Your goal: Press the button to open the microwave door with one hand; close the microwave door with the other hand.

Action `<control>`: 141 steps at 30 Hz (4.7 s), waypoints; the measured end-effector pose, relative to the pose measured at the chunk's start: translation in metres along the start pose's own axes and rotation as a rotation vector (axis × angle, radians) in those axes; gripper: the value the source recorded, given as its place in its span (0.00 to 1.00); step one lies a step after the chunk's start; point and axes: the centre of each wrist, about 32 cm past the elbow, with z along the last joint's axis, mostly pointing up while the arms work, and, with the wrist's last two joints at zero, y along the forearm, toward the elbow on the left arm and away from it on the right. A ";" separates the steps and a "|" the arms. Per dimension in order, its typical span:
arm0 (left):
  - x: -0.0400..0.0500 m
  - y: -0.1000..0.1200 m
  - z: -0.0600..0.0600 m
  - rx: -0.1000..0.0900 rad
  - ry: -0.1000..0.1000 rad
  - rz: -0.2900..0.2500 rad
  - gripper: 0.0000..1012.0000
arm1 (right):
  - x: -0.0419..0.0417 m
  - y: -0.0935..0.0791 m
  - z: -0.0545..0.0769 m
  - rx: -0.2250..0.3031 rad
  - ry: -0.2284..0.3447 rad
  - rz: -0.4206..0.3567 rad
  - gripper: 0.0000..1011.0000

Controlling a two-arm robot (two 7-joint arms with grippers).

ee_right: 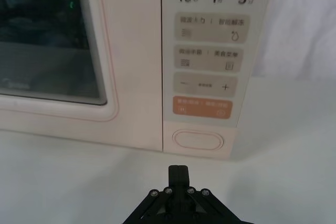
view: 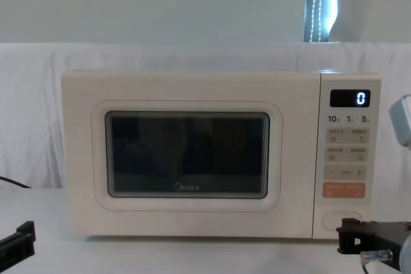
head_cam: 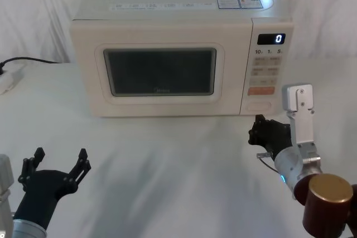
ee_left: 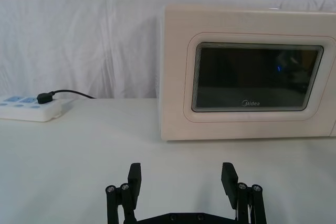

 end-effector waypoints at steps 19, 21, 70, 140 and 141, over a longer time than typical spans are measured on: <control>0.0000 0.000 0.000 0.000 0.000 0.000 0.99 | -0.0016 0.038 0.004 -0.015 -0.003 -0.037 0.00; 0.0000 0.000 0.000 0.000 0.000 0.000 0.99 | -0.0013 0.040 0.004 -0.016 -0.002 -0.044 0.00; 0.0000 0.000 0.000 0.000 0.000 0.000 0.99 | 0.0032 0.065 0.004 -0.053 0.021 -0.104 0.00; 0.0000 0.000 0.000 0.000 0.000 0.000 0.99 | 0.0041 0.055 0.000 -0.055 0.028 -0.053 0.00; 0.0000 0.000 0.000 0.000 0.000 0.000 0.99 | 0.0039 0.054 0.000 -0.056 0.028 -0.050 0.00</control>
